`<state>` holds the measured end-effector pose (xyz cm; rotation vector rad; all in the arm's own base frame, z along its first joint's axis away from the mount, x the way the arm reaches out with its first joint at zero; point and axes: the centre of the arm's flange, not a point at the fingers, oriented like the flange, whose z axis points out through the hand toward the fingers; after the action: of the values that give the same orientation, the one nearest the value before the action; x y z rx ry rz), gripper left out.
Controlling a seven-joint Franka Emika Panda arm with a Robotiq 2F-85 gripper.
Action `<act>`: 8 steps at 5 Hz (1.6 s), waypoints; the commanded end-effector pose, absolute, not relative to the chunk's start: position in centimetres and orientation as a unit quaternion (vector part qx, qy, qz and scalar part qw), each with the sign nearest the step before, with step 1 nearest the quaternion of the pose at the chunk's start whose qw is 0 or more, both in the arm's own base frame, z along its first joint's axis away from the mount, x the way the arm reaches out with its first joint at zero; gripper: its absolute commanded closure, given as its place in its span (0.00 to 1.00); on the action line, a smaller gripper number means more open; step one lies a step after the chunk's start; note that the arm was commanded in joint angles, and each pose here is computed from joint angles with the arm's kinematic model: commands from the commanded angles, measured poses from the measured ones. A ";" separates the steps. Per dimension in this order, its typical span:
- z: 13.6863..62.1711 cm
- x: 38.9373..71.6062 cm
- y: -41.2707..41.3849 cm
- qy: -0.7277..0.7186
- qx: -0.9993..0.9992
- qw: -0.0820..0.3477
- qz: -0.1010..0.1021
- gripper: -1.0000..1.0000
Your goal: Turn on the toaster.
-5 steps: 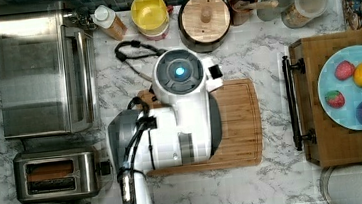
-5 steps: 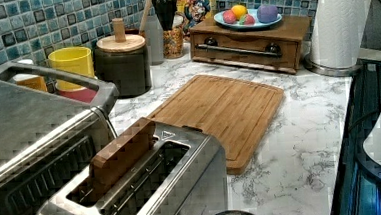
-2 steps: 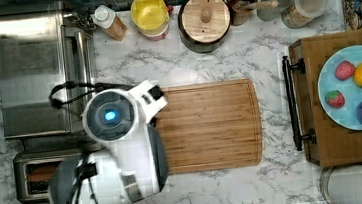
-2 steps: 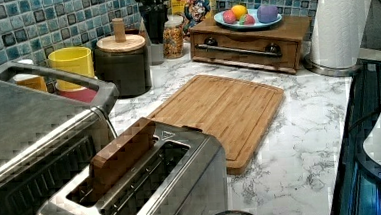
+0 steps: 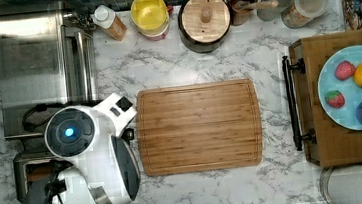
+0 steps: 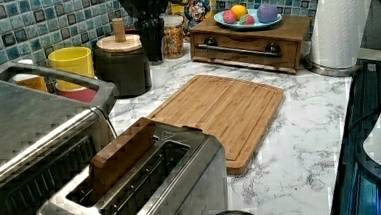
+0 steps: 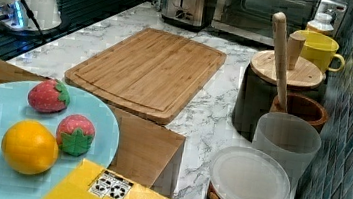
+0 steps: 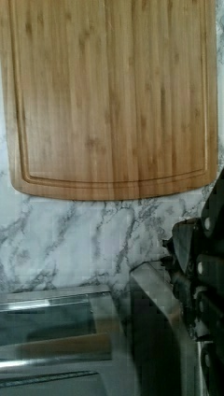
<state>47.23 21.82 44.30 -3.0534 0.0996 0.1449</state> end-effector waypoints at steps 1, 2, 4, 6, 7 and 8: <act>42.5 42.3 23.9 -0.016 -0.997 0.040 0.059 1.00; 42.5 40.4 25.0 -0.041 -0.996 0.062 0.055 1.00; 41.1 37.8 26.9 -0.067 -0.993 0.077 0.063 1.00; 38.2 38.6 25.8 -0.035 -0.995 0.062 0.075 1.00; 37.2 39.4 25.2 -0.026 -0.995 0.058 0.078 1.00; 35.8 39.9 24.7 -0.027 -0.993 0.068 0.093 1.00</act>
<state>40.02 25.90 39.27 -2.9928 -0.1007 0.1984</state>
